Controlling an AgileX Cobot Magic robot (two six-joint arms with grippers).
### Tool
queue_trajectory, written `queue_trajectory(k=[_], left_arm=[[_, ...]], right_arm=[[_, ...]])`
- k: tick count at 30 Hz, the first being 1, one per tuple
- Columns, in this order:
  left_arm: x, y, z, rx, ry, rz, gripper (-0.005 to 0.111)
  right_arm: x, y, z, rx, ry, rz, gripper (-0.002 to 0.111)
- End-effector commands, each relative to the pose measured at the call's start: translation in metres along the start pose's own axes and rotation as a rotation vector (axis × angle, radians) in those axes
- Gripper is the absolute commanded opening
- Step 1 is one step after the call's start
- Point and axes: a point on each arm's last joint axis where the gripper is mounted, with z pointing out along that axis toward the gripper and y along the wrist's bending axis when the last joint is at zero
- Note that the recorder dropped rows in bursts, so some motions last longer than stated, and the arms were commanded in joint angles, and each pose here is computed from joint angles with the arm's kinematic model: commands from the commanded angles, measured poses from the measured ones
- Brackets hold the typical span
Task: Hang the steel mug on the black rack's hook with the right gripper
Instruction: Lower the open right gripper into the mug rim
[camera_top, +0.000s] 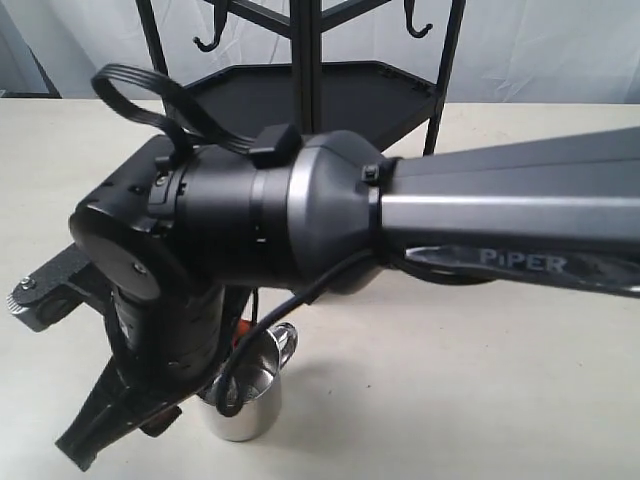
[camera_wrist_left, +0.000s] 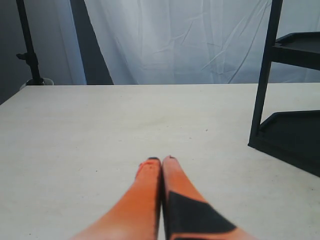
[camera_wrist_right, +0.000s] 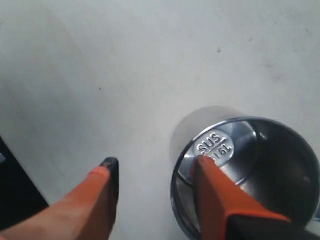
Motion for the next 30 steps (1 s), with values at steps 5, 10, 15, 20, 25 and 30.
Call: queue_trajectory(k=[5, 10, 15, 20, 25, 30], left_arm=[[-0.001, 0.0, -0.001, 0.002, -0.013, -0.004, 0.002], [-0.001, 0.0, -0.001, 0.002, -0.013, -0.004, 0.002], [-0.001, 0.0, -0.001, 0.002, -0.013, -0.004, 0.002], [-0.001, 0.0, -0.001, 0.002, -0.013, -0.004, 0.002], [-0.001, 0.0, -0.001, 0.002, -0.013, -0.004, 0.002], [-0.001, 0.0, -0.001, 0.002, -0.013, -0.004, 0.002]], right_arm=[[0.007, -0.005, -0.057, 0.015, -0.075, -0.25, 0.046], [0.017, -0.012, -0.065, 0.082, -0.002, 0.076, 0.046], [0.017, -0.022, -0.066, 0.191, -0.014, 0.238, 0.046], [0.023, -0.024, -0.066, 0.23, 0.028, 0.409, 0.046], [0.023, -0.023, -0.066, 0.223, 0.011, 0.577, 0.046], [0.023, -0.024, -0.066, 0.197, 0.016, 0.756, 0.046]])
